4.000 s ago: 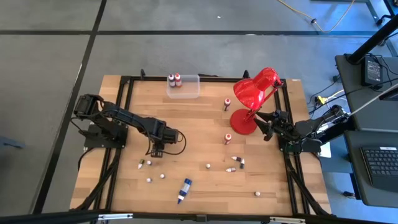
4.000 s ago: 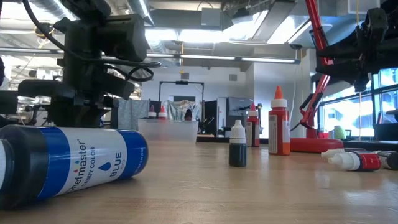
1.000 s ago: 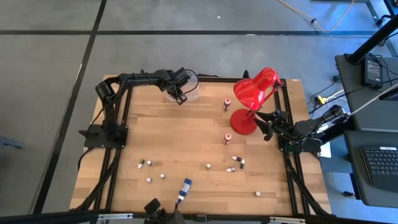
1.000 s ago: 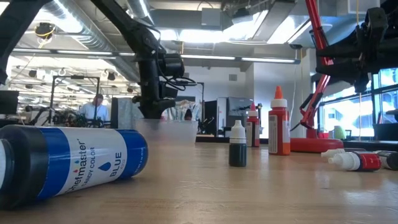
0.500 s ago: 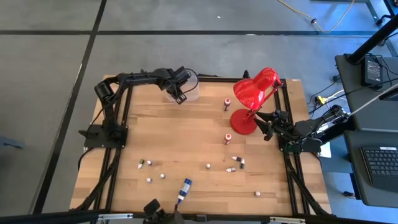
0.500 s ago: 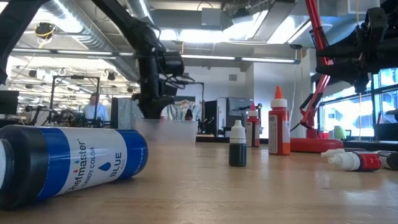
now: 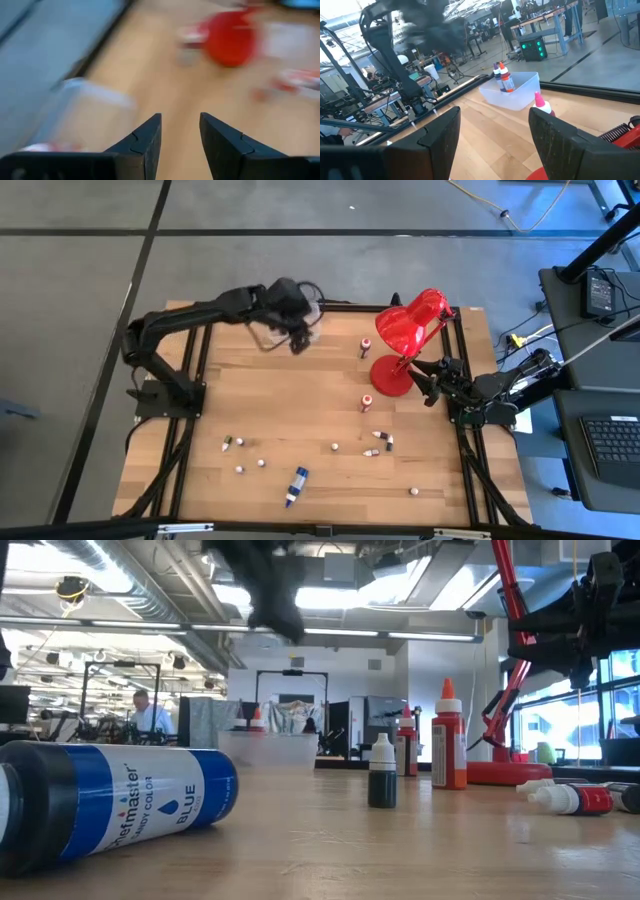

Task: Pick & Place food coloring
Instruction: Put the small blue food coloring bottle into the transparent bin

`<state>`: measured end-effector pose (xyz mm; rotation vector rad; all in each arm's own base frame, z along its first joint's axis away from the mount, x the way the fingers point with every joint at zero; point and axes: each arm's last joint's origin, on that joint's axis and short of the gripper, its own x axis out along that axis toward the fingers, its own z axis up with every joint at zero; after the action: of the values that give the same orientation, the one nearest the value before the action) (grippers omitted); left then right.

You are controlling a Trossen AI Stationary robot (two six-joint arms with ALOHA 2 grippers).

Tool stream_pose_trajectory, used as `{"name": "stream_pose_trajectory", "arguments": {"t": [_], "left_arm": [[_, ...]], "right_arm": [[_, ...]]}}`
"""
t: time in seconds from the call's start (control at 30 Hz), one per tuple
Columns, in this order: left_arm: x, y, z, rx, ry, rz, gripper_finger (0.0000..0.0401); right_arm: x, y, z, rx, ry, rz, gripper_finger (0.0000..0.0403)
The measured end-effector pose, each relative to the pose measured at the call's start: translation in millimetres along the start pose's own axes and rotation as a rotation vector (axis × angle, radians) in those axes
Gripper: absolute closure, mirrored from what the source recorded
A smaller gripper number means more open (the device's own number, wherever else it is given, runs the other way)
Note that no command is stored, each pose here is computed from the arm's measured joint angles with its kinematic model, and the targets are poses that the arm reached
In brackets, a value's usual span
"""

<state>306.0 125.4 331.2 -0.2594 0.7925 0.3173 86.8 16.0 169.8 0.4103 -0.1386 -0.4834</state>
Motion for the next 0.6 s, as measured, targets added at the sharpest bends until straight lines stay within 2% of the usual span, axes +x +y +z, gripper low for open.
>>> {"name": "stream_pose_trajectory", "arguments": {"t": [0.13, 0.3, 0.43, 0.6], "left_arm": [[-12, -57, -5, 0.106, -0.011, -0.223, 0.0274], [-12, -126, -16, 0.239, -0.050, -0.388, 0.0271], [-6, -170, -27, 0.322, -0.088, -0.459, 0.0270], [6, -210, -42, 0.384, -0.123, -0.456, 0.0272]], "right_arm": [[0, 0, 0, -0.001, 0.000, 0.000, 0.0166], [0, 0, 0, -0.024, 0.000, 0.000, 0.0166], [0, 0, 0, -0.019, 0.000, 0.000, 0.0166], [0, 0, 0, -0.018, 0.000, 0.001, 0.0166]]}}
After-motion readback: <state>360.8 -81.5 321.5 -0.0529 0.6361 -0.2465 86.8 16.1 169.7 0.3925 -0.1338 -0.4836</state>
